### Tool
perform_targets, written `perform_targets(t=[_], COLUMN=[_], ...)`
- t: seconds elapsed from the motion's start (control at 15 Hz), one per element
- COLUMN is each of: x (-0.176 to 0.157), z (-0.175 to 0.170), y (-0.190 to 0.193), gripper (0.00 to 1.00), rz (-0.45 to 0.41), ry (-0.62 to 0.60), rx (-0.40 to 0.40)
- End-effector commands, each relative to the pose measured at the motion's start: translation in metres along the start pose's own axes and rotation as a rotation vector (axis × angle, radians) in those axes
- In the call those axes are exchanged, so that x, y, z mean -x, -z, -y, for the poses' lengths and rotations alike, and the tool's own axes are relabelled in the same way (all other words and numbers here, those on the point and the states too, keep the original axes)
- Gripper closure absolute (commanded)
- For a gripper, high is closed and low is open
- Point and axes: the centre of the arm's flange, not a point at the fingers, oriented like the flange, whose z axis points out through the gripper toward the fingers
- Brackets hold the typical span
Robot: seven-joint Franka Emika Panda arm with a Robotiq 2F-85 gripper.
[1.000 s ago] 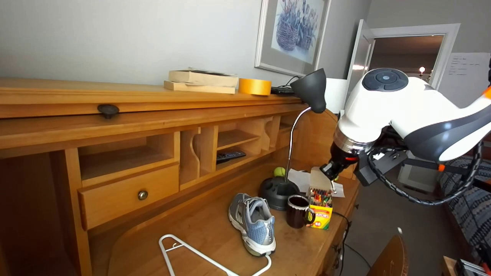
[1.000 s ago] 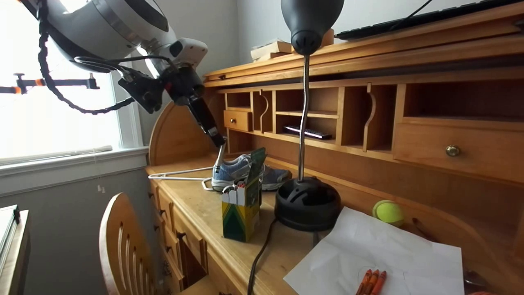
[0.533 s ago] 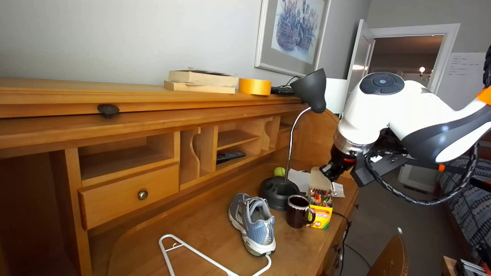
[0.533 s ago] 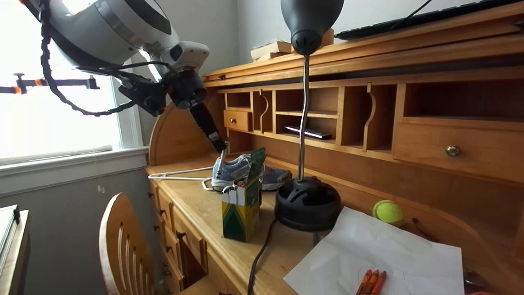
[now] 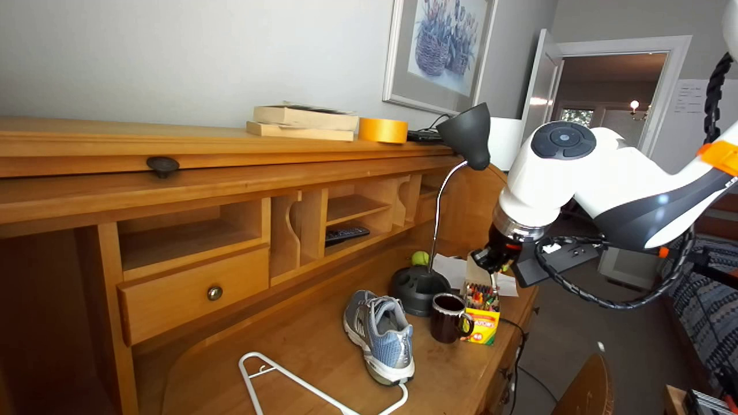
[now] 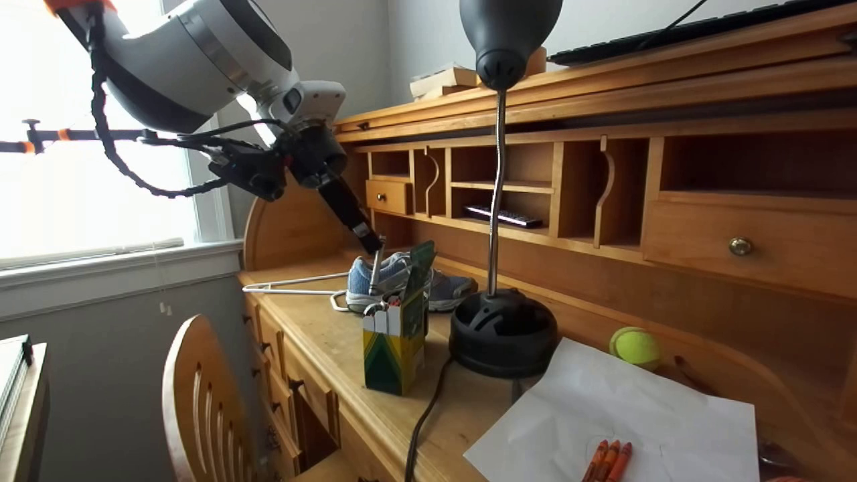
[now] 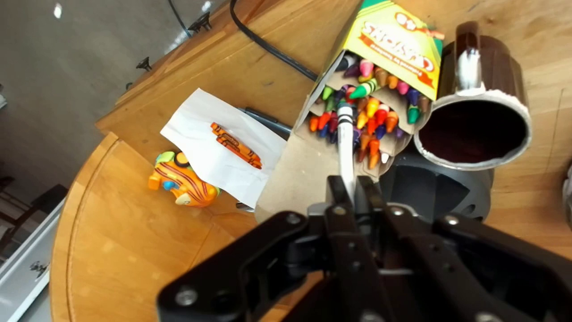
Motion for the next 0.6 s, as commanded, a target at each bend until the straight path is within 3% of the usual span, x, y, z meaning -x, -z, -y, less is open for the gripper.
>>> perform_targets(t=[0.0, 0.53], x=[0.003, -0.004], z=[0.013, 0.028], y=[-0.02, -0.028], gripper=[0.97, 0.97], rz=[-0.013, -0.026], ry=[-0.03, -0.058], rx=[-0.007, -0.014])
